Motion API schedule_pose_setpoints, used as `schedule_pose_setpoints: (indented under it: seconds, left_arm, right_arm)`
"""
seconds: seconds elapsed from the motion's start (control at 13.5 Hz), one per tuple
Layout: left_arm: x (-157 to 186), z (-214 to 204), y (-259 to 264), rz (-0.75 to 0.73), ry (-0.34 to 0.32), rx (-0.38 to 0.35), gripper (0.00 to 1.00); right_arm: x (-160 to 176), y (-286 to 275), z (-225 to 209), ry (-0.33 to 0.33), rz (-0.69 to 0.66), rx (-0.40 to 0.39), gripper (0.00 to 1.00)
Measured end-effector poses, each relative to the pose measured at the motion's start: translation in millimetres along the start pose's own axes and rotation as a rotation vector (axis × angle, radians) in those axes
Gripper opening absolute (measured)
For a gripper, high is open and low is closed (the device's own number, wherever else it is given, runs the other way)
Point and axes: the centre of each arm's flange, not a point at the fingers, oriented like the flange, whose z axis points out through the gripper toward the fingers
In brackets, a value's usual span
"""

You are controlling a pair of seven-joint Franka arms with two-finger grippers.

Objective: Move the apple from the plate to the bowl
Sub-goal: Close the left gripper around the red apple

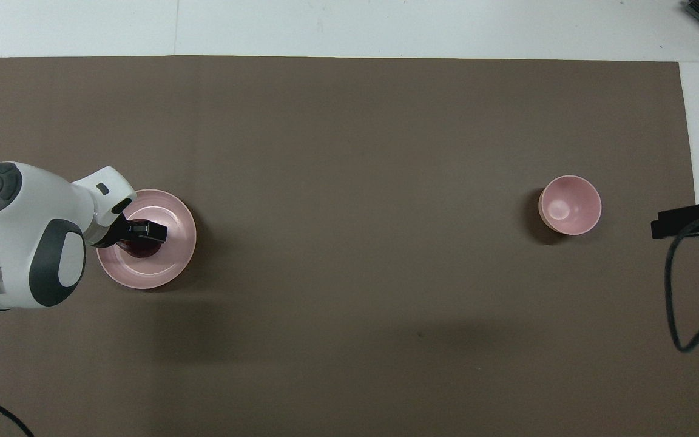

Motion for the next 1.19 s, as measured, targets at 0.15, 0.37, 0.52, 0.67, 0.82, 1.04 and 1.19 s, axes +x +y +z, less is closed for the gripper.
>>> schedule_pose_setpoints:
  seconds: [0.15, 0.37, 0.52, 0.67, 0.82, 1.04, 1.19]
  left_arm:
    - [-1, 2, -1, -0.001, -0.004, 0.000, 1.00]
    - [-2, 3, -1, -0.002, -0.007, 0.000, 1.00]
    - [-3, 3, -2, 0.004, -0.008, 0.000, 0.90]
    - [-5, 1, -3, 0.006, -0.015, 0.000, 0.81]
    - [-7, 1, -4, 0.005, -0.040, -0.001, 0.79]
    - [-6, -8, -3, -0.001, -0.077, -0.004, 0.79]
    - [1, -19, -2, -0.039, -0.079, -0.004, 0.79]
  right_arm:
    - [0, 0, 0, 0.000, 0.000, 0.000, 1.00]
    - [0, 0, 0, 0.000, 0.000, 0.000, 1.00]
    - [0, 0, 0, 0.000, 0.000, 0.000, 1.00]
    - [0, 0, 0, 0.000, 0.000, 0.000, 1.00]
    - [0, 0, 0, 0.000, 0.000, 0.000, 1.00]
    - [0, 0, 0, 0.000, 0.000, 0.000, 1.00]
    - [0, 0, 0, 0.000, 0.000, 0.000, 1.00]
